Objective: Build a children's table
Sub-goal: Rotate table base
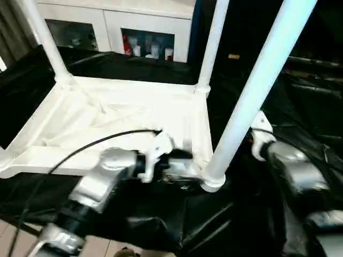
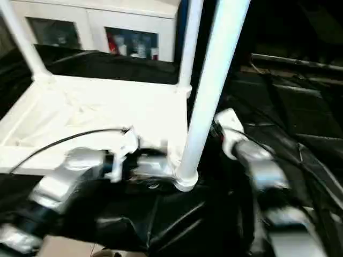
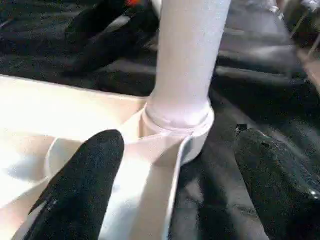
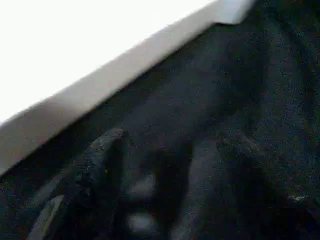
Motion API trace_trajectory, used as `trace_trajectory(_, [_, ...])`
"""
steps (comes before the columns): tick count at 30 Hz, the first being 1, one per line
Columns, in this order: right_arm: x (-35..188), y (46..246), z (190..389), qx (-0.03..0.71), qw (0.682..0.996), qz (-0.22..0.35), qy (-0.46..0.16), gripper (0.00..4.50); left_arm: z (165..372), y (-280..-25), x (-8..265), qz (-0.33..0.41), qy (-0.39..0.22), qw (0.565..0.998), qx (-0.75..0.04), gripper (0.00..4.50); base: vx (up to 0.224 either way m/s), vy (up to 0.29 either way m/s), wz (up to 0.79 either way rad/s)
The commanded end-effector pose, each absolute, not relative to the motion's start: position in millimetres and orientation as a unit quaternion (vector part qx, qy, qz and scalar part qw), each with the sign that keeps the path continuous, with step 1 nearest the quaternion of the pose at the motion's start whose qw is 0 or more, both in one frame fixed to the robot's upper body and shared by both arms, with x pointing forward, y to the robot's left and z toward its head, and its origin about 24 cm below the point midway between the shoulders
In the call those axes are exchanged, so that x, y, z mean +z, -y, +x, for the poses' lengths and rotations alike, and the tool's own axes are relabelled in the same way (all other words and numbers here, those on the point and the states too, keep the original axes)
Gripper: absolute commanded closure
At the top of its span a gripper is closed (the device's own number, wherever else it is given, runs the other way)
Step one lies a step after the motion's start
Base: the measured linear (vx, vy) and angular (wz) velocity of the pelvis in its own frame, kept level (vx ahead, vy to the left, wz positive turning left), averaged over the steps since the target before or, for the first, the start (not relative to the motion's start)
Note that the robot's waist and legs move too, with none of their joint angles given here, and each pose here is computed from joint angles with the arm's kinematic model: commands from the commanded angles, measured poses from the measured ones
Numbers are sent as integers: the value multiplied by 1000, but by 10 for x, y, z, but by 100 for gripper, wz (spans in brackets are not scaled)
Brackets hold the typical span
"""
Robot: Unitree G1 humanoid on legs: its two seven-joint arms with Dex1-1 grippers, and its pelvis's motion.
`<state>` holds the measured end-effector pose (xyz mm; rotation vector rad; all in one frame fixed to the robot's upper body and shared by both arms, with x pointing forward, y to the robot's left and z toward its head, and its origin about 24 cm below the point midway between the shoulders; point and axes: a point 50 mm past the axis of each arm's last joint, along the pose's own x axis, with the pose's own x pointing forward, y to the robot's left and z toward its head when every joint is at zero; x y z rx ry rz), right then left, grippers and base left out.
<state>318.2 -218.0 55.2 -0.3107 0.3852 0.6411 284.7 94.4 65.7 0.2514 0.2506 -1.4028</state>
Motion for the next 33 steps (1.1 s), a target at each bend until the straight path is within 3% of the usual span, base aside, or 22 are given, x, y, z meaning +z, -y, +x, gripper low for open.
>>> trace_trajectory(1, [692, 2127, 3026, 398, 885, -157, -184, 134, 2888, -966, 586, 147, -133, 747, -635, 86, 0, 0, 0])
trace_trajectory(3, [729, 2211, 2896, 429, 863, -174, -204, 134, 2918, -988, 559, 154, -150, 741, -636, 89, 0, 0, 0])
trace_trajectory(6, [762, 2259, 2813, 449, 849, -171, -217, 134, 2944, -993, 543, 168, -159, 736, -636, 129, 0, 0, 0])
trace_trajectory(8, [777, 2260, 2776, 461, 843, -167, -221, 134, 2954, -988, 538, 169, -162, 735, -636, 128, 0, 0, 0])
trace_trajectory(10, [804, 2219, 2670, 492, 826, -158, -225, 134, 2986, -973, 505, 180, -169, 730, -637, 169, 0, 0, 0])
trace_trajectory(13, [817, 2194, 2636, 499, 823, -147, -228, 117, 3005, -970, 494, 182, -169, 729, -638, 179, 0, 0, 0])
trace_trajectory(16, [826, 2106, 2593, 516, 818, -110, -230, 96, 3041, -967, 476, 178, -175, 725, -642, 216, 0, 0, 0])
trace_trajectory(18, [822, 2076, 2556, 528, 809, -108, -233, 63, 3047, -975, 463, 183, -180, 720, -645, 223, 0, 0, 0])
trace_trajectory(24, [840, 2066, 2521, 529, 811, -102, -229, 23, 3071, -1008, 421, 199, -198, 704, -652, 264, 0, 0, 0])
trace_trajectory(33, [847, 2000, 2533, 528, 812, -101, -226, 0, 3123, -1009, 411, 211, -210, 694, -655, 344, 0, 0, 0])
